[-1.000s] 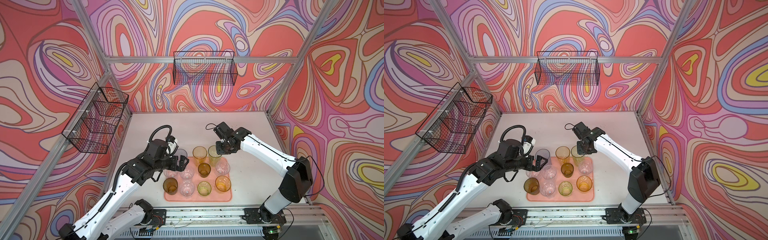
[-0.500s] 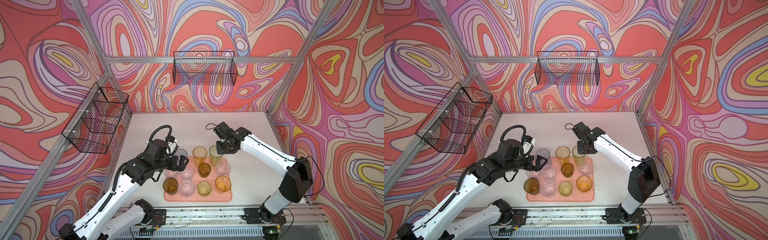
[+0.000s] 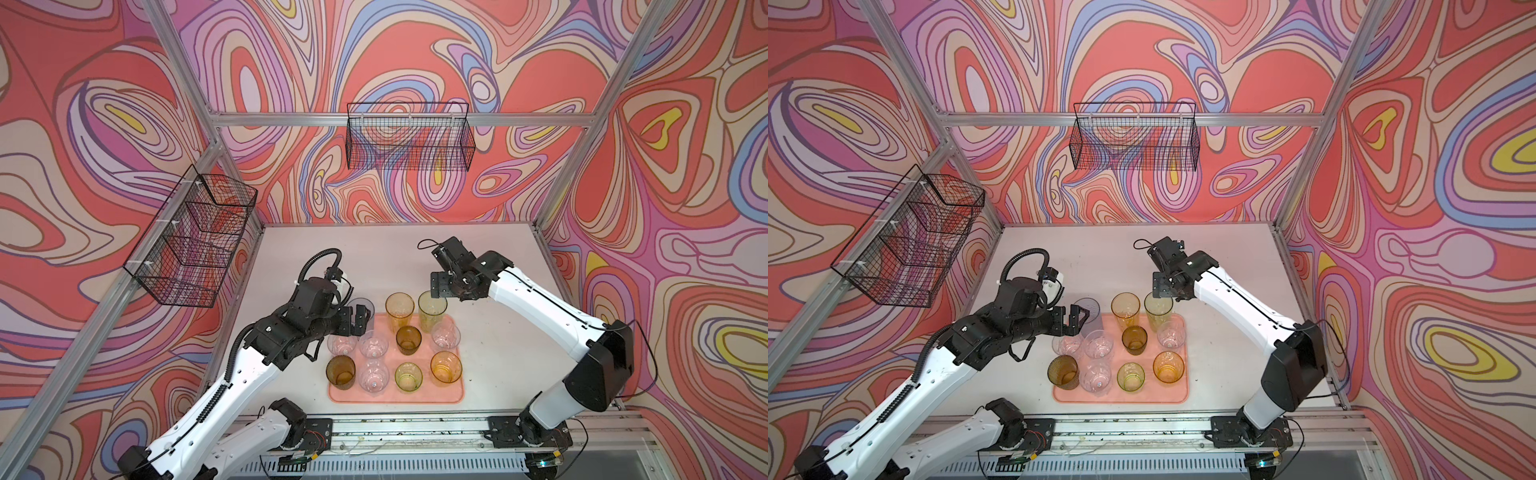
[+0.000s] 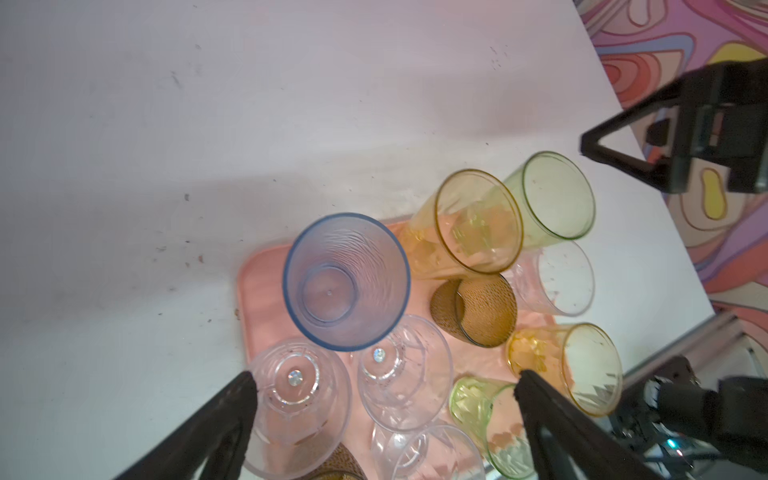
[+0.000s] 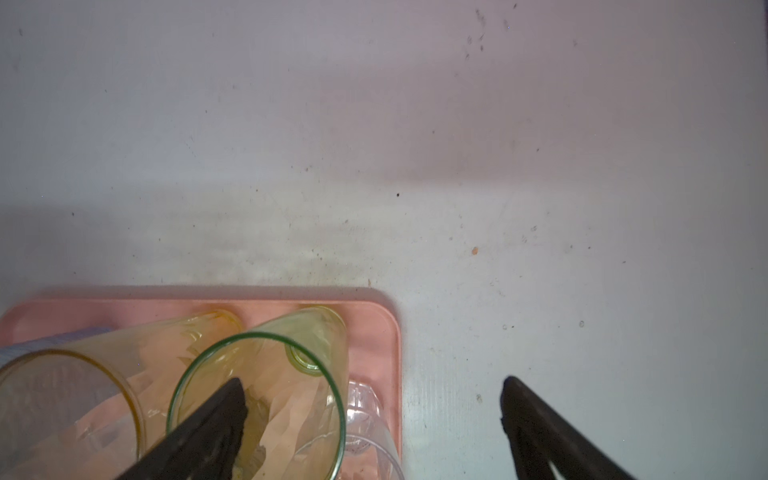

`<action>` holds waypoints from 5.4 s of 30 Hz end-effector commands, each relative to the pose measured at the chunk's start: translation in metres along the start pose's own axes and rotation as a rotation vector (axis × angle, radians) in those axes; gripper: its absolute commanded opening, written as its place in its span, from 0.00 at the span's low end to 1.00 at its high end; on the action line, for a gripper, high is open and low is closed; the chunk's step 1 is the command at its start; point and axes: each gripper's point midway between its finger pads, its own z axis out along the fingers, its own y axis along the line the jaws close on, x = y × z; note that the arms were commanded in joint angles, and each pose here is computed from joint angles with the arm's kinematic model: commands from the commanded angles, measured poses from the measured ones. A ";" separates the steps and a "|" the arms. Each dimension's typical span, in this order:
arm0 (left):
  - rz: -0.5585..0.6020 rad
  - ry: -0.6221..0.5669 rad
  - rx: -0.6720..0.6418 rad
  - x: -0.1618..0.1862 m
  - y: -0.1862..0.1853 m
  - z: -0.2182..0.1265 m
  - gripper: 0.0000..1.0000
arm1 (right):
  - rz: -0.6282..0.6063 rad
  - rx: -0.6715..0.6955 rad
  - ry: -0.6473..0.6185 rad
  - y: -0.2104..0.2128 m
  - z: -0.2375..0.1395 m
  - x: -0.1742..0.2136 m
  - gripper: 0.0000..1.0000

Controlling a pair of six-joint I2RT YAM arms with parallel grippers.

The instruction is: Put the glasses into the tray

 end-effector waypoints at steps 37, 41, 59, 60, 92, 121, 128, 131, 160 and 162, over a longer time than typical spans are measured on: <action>0.209 -0.560 -0.623 -0.028 0.144 0.059 1.00 | 0.335 0.216 -0.645 -0.206 0.046 -0.014 0.98; 0.128 -0.491 -0.622 -0.023 0.146 0.054 1.00 | 0.320 0.143 -0.509 -0.190 0.040 -0.023 0.94; -0.269 0.050 -0.221 0.056 0.092 0.024 0.80 | 0.179 -0.526 -0.138 -0.072 -0.043 0.001 0.96; -0.269 0.048 -0.200 0.056 0.089 0.025 0.74 | 0.178 -0.527 -0.133 -0.072 -0.044 0.005 0.97; -0.277 0.194 -0.056 0.057 0.072 0.086 0.40 | 0.165 -0.536 -0.083 -0.072 -0.051 0.024 0.96; -0.369 0.233 0.027 0.070 0.077 0.107 0.29 | 0.187 -0.442 -0.084 -0.086 -0.043 0.022 0.96; -0.395 0.263 0.041 0.076 0.078 0.113 0.22 | 0.192 -0.412 -0.084 -0.091 -0.040 0.021 0.96; -0.397 0.261 0.038 0.076 0.080 0.114 0.20 | 0.191 -0.409 -0.085 -0.091 -0.040 0.022 0.96; -0.420 0.292 0.061 0.091 0.079 0.120 0.27 | 0.194 -0.381 -0.085 -0.096 -0.036 0.023 0.96; -0.417 0.289 0.062 0.091 0.079 0.121 0.27 | 0.195 -0.383 -0.087 -0.095 -0.036 0.021 0.96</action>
